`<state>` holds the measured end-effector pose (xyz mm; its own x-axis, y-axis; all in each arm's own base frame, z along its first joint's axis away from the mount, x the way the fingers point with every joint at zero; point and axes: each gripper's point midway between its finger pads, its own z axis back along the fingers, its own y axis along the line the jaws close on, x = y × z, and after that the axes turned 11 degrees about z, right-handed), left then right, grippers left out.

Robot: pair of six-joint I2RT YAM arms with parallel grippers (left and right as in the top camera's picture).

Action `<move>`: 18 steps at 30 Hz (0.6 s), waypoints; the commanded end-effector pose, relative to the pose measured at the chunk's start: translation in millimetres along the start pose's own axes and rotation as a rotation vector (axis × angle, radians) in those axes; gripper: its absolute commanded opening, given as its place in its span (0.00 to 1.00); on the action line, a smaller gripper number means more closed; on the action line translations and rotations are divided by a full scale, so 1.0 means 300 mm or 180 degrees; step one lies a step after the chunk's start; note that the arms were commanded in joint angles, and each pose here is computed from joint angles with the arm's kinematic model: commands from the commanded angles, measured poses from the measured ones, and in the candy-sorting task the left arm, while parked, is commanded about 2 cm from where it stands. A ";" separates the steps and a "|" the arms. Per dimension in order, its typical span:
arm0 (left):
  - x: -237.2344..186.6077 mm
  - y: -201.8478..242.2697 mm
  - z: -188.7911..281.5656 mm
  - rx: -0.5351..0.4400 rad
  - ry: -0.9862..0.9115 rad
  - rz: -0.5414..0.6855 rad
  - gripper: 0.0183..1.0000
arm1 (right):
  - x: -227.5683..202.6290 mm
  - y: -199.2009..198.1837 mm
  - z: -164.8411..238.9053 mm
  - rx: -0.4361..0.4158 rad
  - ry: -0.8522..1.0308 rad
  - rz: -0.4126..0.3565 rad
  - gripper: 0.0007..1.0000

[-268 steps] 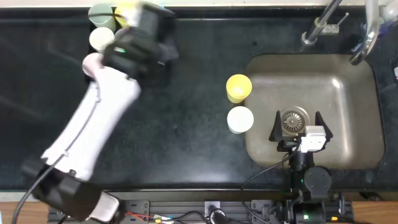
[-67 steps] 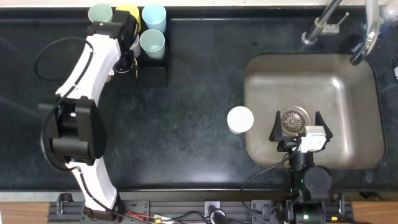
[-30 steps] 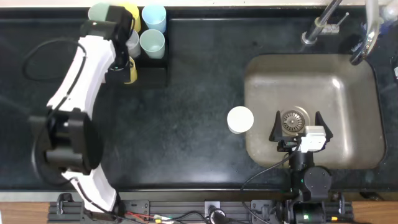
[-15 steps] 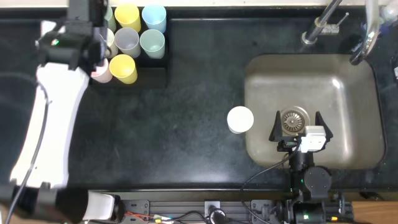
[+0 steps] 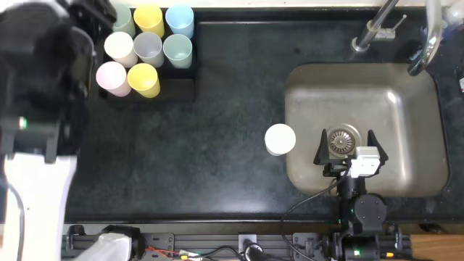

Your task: Store Cups

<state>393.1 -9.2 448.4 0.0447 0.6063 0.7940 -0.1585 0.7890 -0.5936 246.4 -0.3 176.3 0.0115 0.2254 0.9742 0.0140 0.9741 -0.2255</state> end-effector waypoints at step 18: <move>-0.442 0.330 0.378 -0.1134 -0.0607 -0.1167 1.00 | -0.012 0.007 -0.002 0.0022 0.0000 -0.0014 1.00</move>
<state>267.9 -20.5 315.1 -0.1446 0.3094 0.9399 0.1640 0.9442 -0.2856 246.4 -0.2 176.5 0.0107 0.2253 0.9742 0.0138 0.9742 -0.2255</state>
